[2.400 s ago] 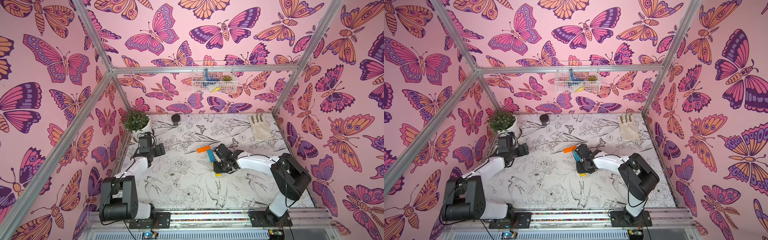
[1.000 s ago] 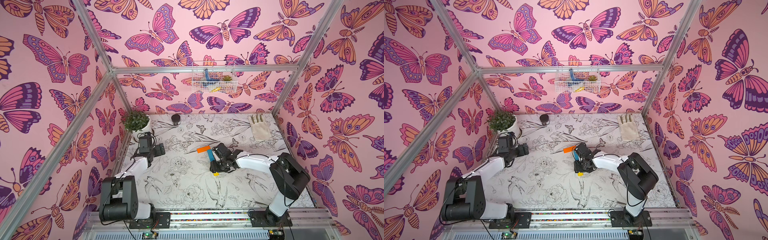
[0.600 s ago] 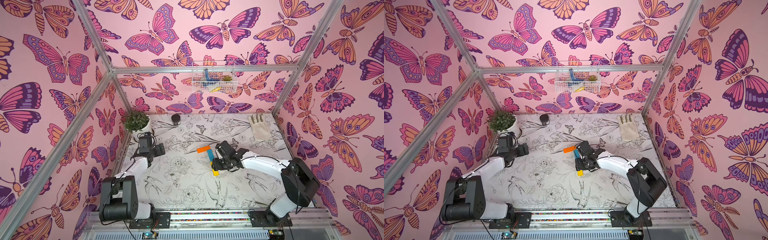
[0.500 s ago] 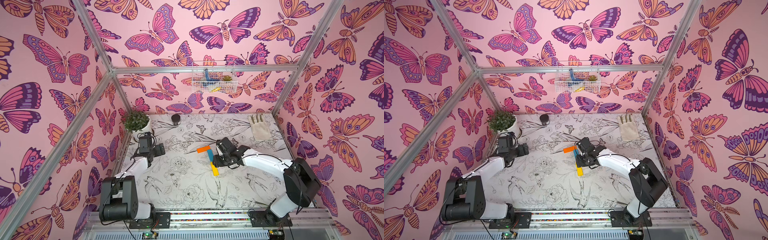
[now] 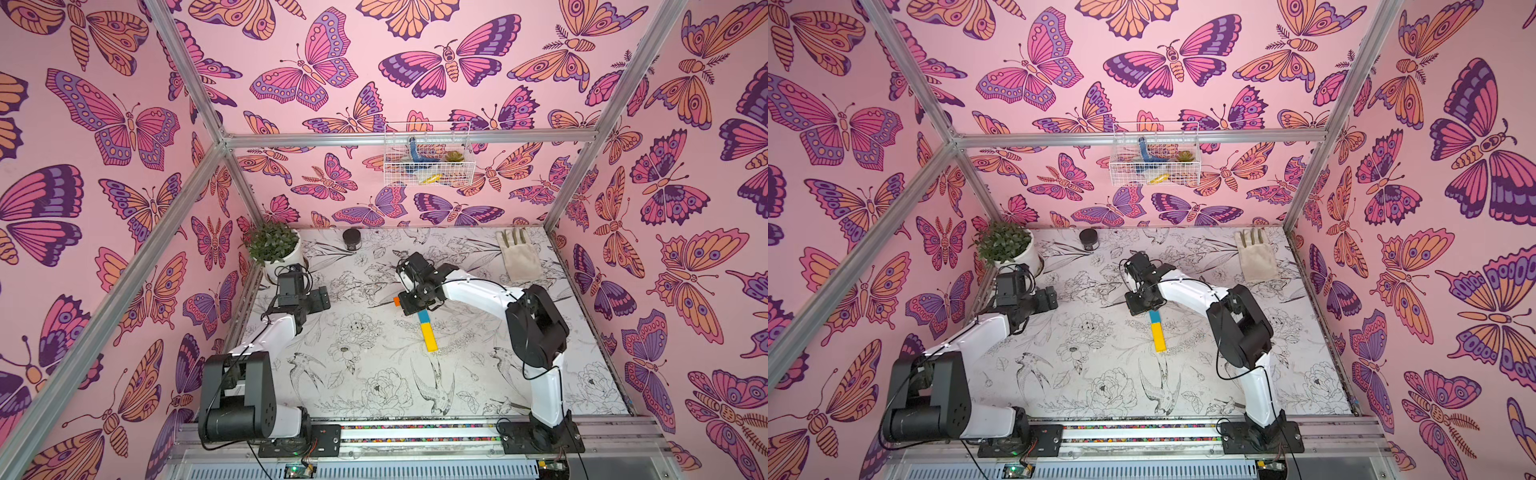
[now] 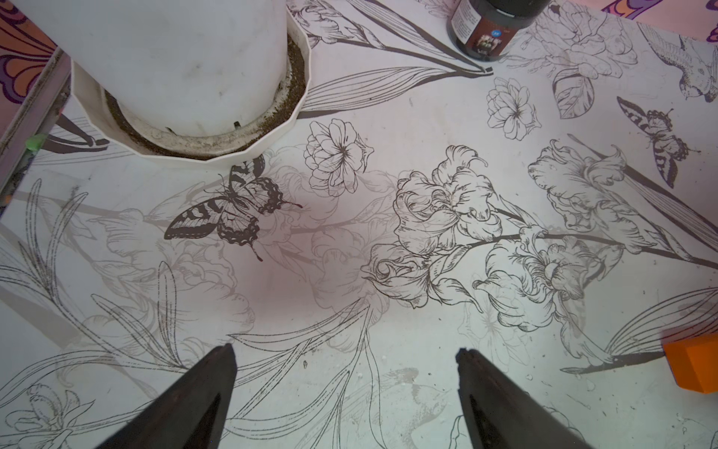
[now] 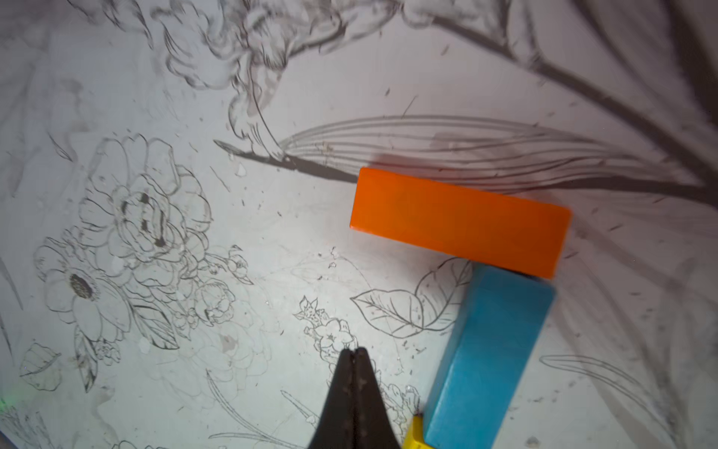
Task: Assemble the number 7 with building blocks
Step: Adjust the building block at the center of the board.
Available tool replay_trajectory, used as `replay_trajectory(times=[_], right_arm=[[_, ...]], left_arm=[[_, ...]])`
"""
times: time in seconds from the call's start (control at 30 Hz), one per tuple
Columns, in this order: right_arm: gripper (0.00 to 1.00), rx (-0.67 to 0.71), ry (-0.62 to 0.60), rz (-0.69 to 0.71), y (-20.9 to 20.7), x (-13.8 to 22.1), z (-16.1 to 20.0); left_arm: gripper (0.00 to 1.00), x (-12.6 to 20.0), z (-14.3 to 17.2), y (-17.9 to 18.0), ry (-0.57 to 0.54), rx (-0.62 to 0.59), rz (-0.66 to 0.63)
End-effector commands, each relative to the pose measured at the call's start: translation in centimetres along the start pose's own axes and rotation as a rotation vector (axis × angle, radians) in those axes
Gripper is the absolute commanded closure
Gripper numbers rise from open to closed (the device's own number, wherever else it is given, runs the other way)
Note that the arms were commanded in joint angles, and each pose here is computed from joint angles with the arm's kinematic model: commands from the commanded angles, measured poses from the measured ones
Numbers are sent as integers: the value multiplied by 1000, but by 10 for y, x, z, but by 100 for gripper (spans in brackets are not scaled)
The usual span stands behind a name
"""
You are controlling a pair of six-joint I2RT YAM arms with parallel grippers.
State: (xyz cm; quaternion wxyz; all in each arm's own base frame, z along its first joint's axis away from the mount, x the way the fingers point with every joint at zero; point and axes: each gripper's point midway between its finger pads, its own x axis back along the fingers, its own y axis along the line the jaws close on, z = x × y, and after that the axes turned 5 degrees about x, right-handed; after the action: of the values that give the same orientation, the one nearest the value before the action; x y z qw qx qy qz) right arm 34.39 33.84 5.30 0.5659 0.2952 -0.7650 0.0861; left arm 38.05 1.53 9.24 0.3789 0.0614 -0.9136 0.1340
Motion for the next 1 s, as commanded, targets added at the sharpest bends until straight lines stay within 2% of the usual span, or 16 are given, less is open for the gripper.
replay_trajectory(times=[0.0,0.23,0.57,0.97], right_arm=[[100,8,26,-46,15,-3,6],[100,3,27,-48,15,-18,3],[100,6,37,31,0,-47,-7],[100,-11,7,95,-19,-45,-24]], left_arm=[[6,-2,0,0,3,-12,-6],[6,-2,1,0,5,-13,-7],[6,-3,1,0,5,-14,-7],[6,-3,1,0,6,-14,-8]])
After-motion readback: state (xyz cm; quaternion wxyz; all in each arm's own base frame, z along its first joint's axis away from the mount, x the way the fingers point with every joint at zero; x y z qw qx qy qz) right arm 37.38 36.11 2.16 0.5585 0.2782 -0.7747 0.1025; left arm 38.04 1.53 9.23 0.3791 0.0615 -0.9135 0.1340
